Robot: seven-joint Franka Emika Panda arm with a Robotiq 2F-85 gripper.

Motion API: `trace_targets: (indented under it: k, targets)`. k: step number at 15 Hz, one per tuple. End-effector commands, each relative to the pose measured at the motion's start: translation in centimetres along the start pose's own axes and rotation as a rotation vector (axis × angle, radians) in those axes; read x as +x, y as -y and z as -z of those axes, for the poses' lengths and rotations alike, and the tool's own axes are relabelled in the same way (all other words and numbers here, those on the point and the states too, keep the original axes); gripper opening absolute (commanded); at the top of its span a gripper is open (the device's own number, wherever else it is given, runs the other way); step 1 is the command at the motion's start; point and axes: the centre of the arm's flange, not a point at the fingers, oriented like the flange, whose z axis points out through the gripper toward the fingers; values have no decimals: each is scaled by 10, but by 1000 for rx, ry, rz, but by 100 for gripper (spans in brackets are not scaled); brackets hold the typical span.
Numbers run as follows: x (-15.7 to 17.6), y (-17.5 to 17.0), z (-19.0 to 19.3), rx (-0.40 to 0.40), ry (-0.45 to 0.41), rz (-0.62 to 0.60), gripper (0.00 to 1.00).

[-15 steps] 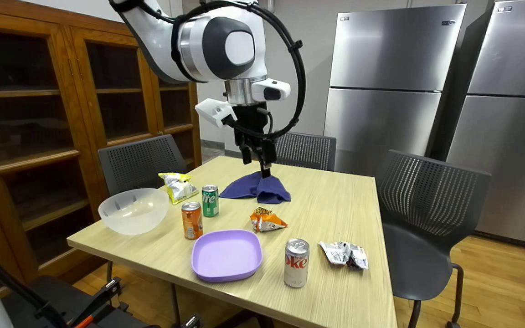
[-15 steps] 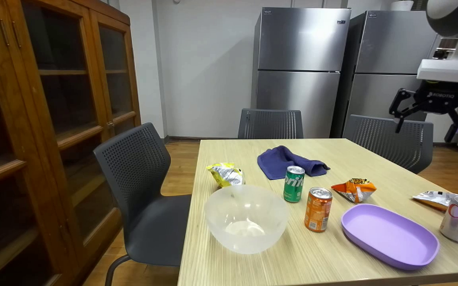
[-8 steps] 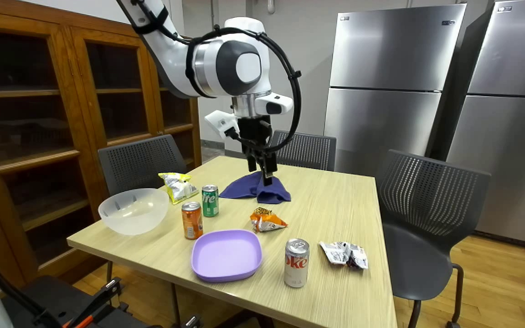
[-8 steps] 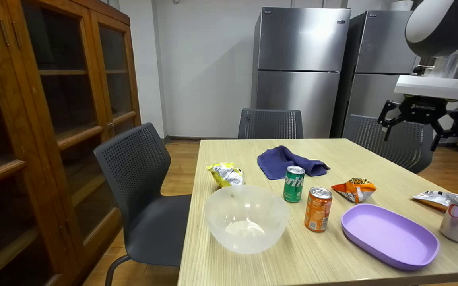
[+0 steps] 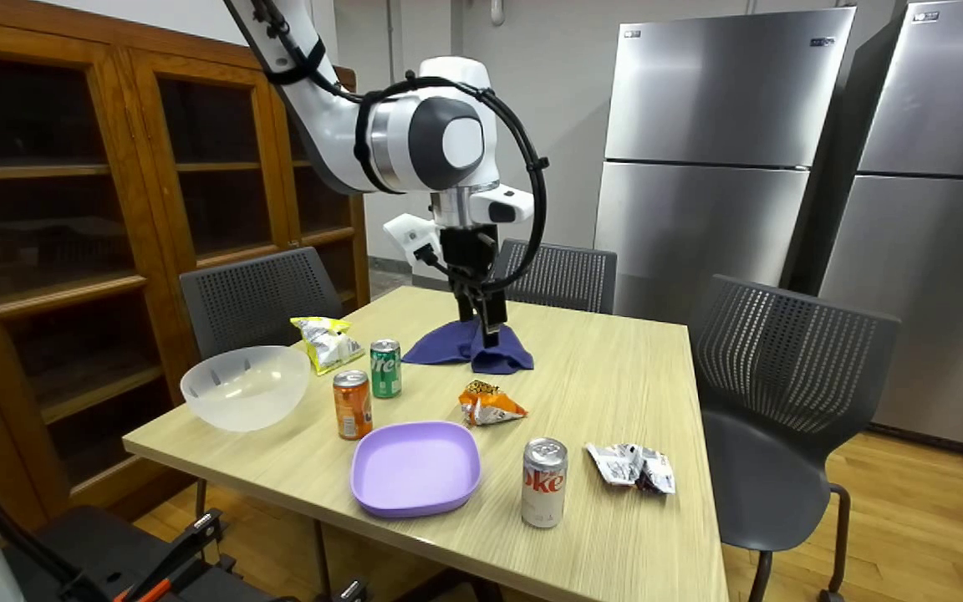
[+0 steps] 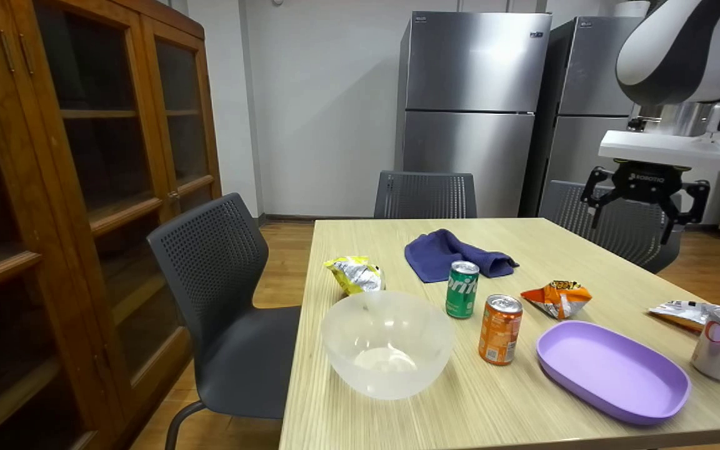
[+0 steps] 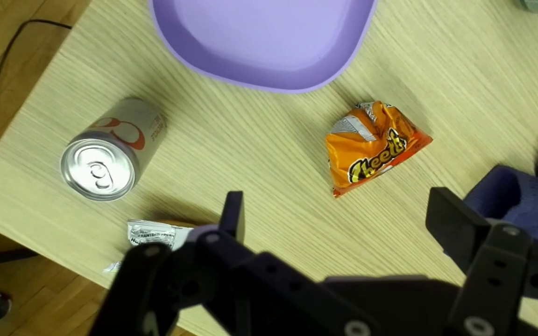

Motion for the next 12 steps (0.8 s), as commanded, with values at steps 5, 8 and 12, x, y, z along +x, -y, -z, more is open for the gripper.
trace_targets:
  k: [5,8,12]
  targets:
    - [0,1,0,-7,-2,-17,100]
    - [3,7,-10,-21,-16,-98,100]
    - [3,23,-28,-29,-24,-165,100]
